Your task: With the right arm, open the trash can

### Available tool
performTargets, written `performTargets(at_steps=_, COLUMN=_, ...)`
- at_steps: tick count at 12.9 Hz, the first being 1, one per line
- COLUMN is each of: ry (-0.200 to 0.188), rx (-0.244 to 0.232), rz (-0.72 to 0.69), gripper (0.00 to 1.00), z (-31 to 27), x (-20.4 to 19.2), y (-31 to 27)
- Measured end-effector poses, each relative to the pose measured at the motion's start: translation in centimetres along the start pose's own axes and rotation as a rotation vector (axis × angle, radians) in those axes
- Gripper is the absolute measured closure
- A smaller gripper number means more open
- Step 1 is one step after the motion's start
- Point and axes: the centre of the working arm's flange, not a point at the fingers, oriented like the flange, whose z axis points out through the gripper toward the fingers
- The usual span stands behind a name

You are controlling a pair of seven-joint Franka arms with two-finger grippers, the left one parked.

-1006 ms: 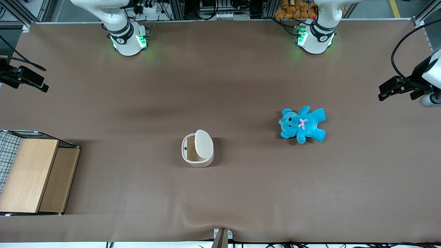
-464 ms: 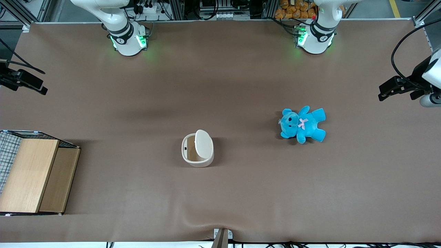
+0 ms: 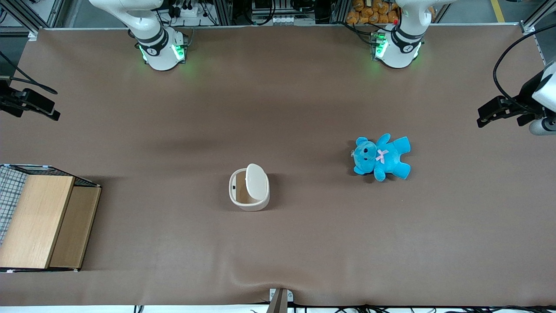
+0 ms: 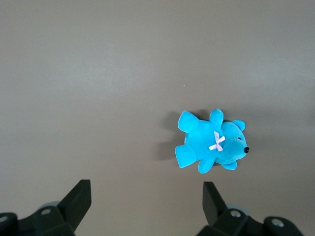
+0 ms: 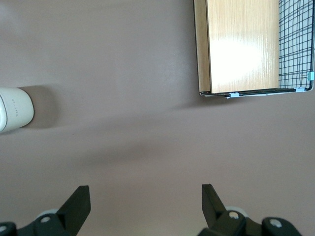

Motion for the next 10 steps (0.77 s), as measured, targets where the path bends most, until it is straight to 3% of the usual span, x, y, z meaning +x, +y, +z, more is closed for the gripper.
performTargets(at_steps=10, ry=-0.01, rx=-0.022, rz=-0.004, gripper=0.0, z=0.67, x=0.41, y=0.21)
